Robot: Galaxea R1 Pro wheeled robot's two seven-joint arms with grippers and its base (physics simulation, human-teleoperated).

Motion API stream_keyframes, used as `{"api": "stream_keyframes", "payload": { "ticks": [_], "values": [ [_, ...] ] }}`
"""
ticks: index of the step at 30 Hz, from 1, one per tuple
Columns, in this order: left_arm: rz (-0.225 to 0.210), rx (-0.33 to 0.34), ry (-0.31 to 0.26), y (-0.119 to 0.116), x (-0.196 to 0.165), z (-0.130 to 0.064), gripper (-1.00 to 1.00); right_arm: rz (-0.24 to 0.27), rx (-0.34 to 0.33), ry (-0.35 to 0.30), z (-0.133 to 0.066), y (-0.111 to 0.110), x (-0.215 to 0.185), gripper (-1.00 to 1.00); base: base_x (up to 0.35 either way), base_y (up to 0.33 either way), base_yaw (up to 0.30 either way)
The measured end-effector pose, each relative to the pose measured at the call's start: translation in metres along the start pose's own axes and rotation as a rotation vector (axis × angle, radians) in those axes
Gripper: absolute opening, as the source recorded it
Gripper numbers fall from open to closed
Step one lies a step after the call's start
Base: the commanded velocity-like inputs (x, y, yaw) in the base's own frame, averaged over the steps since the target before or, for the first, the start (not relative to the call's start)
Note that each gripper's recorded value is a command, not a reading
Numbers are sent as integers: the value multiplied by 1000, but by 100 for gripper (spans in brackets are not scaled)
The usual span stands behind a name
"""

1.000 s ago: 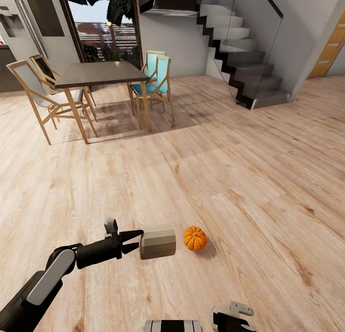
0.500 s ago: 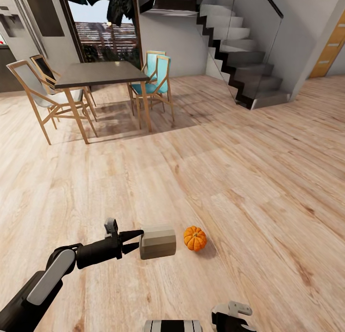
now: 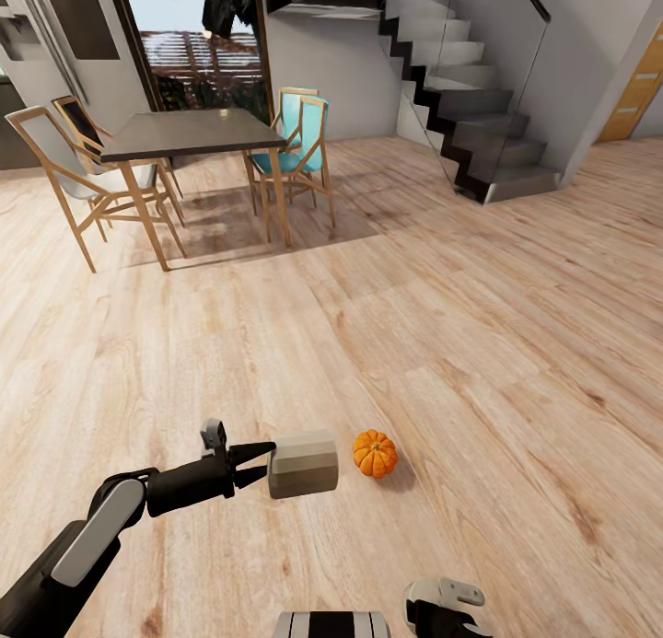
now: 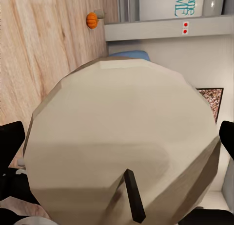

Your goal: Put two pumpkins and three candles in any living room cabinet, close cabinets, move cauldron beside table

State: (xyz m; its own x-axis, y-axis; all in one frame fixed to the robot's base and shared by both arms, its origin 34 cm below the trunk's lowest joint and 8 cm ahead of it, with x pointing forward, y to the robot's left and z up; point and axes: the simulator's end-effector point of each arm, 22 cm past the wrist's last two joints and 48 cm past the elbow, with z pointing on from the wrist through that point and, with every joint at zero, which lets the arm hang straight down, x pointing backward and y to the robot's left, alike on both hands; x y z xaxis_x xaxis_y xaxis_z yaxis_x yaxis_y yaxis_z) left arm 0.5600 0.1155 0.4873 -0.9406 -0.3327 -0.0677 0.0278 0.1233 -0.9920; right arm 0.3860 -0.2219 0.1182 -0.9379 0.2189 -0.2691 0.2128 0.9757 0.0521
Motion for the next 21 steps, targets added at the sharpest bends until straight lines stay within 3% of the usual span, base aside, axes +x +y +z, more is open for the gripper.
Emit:
{"api": "stream_keyframes", "payload": {
  "ticks": [21],
  "values": [
    [-16, -5, 2, 8, 1, 1, -100, 0, 4, 15, 3, -2, 7, 100, 0, 0, 0]
  ]
}}
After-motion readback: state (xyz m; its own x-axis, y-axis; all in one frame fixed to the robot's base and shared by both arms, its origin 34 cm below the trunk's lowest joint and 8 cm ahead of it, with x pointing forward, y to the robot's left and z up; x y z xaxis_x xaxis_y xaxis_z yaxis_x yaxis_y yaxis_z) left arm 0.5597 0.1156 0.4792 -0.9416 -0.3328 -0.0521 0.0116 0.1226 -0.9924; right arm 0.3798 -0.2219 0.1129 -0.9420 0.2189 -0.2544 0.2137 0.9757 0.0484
